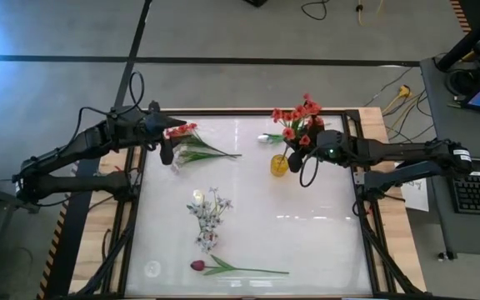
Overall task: Sort flowers into vase by color
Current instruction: Put the right orange flowers into the yellow vase
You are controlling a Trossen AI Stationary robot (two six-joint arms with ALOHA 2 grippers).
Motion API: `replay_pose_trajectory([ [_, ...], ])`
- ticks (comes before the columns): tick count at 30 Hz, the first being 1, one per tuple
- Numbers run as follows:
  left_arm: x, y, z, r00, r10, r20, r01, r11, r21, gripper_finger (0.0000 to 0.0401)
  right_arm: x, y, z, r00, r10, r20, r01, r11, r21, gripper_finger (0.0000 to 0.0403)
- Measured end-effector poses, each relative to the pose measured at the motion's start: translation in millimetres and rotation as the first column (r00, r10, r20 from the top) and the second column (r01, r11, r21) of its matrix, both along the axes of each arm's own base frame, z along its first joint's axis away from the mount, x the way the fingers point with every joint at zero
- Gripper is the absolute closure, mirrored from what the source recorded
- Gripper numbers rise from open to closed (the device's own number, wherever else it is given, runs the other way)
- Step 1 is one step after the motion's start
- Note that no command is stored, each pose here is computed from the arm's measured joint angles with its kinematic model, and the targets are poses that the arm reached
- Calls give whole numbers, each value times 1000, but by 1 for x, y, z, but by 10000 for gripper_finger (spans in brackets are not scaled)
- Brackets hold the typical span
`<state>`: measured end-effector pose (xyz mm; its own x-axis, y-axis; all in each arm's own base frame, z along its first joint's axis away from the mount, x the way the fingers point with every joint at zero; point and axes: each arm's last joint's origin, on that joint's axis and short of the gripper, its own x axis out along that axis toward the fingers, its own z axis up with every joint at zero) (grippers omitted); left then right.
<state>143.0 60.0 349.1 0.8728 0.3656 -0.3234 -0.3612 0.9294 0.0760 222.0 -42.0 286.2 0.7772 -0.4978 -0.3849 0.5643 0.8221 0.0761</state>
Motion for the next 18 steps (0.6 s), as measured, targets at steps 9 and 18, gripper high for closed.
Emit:
replay_pose_trajectory([
  [9,0,0,0,1000,1,0,-1,1000,0,194,0,0,0,1000,-3,8,3,1000,9,390],
  [18,0,0,-1,1000,1,-2,-1,1000,-1,194,2,0,3,999,-2,41,1,1000,5,390],
])
